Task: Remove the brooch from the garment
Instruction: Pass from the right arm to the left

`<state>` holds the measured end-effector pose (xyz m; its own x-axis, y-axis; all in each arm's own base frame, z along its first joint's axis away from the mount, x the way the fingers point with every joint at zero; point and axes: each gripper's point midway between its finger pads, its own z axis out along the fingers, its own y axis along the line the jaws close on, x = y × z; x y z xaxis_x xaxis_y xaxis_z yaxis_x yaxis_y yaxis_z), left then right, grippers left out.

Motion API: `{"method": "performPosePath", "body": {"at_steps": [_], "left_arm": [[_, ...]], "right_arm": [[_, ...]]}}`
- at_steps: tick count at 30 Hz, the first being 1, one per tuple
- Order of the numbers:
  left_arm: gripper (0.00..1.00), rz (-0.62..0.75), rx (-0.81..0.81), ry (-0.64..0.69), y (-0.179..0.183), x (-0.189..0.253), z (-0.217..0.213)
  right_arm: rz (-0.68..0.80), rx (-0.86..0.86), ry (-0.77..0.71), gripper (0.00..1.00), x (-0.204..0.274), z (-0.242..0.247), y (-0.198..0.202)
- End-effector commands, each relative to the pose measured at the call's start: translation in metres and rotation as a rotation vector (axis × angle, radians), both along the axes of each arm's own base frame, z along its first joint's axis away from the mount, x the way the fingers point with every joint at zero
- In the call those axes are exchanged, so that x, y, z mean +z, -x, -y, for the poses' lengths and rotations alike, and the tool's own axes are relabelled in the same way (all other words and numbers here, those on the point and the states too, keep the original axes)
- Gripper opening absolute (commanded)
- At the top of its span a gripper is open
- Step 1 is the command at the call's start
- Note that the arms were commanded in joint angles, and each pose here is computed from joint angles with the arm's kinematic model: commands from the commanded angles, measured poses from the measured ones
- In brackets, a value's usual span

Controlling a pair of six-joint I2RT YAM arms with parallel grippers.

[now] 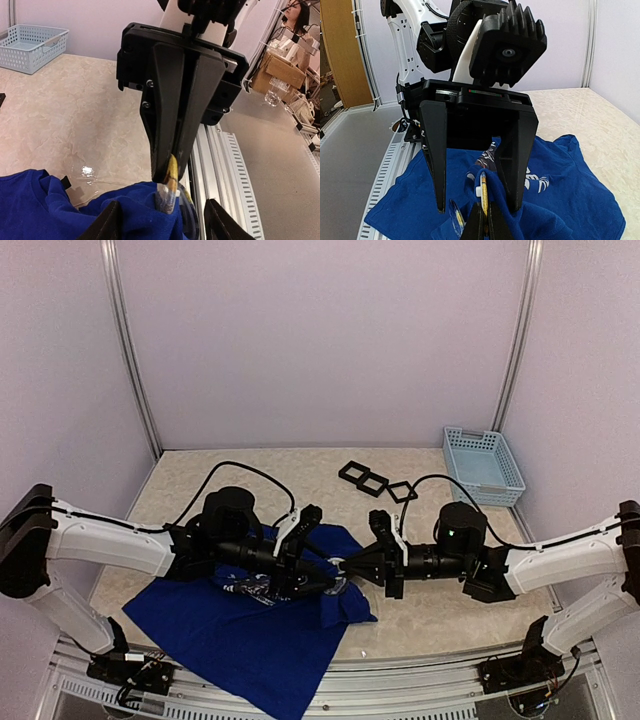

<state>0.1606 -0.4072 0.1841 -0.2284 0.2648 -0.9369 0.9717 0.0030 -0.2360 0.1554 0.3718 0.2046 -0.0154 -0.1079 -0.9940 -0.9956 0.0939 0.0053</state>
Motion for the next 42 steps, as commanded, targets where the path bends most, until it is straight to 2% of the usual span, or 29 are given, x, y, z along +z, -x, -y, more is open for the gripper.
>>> {"method": "performPosePath", "body": {"at_steps": [1,5,7,9,12,13,15,16,21,27,32,40,42], "left_arm": [[0.52,-0.005,-0.035,-0.027,0.007,-0.005,0.000],[0.39,-0.015,-0.054,-0.018,0.012,-0.001,-0.003],[0.37,-0.012,-0.056,-0.008,0.014,0.003,-0.004],[0.27,-0.015,-0.062,-0.006,0.017,0.002,-0.006],[0.20,-0.017,-0.077,-0.008,0.020,0.001,-0.008],[0.20,-0.019,-0.085,-0.003,0.022,0.002,-0.008],[0.38,-0.027,-0.101,0.002,0.025,0.004,-0.008],[0.43,-0.029,-0.103,0.002,0.025,0.004,-0.008],[0.47,-0.029,-0.098,0.011,0.024,0.008,-0.011],[0.17,-0.013,-0.071,0.014,0.019,0.010,-0.015],[0.00,-0.022,-0.086,0.011,0.021,0.008,-0.014],[0.00,-0.031,-0.108,0.019,0.026,0.009,-0.015],[0.00,-0.035,-0.117,0.020,0.026,0.008,-0.014]], "right_arm": [[0.020,-0.016,-0.023,0.00,0.006,0.003,0.002],[0.006,0.001,-0.030,0.00,0.007,0.002,0.005],[0.002,0.001,-0.039,0.00,0.009,0.003,0.005],[0.005,0.001,-0.048,0.00,0.011,0.004,0.006],[0.003,0.002,-0.048,0.00,0.012,0.005,0.007],[0.003,0.003,-0.047,0.00,0.012,0.005,0.007],[0.000,0.012,-0.041,0.00,0.010,0.004,0.008],[-0.002,0.021,-0.035,0.00,0.009,0.002,0.008],[-0.019,0.030,-0.018,0.00,0.003,-0.002,0.007],[-0.025,0.035,-0.024,0.00,0.004,-0.003,0.008],[-0.033,0.050,-0.016,0.00,0.002,-0.005,0.010],[-0.052,0.062,-0.022,0.00,0.005,-0.006,0.011],[-0.053,0.063,-0.025,0.09,0.008,-0.005,0.013]]}}
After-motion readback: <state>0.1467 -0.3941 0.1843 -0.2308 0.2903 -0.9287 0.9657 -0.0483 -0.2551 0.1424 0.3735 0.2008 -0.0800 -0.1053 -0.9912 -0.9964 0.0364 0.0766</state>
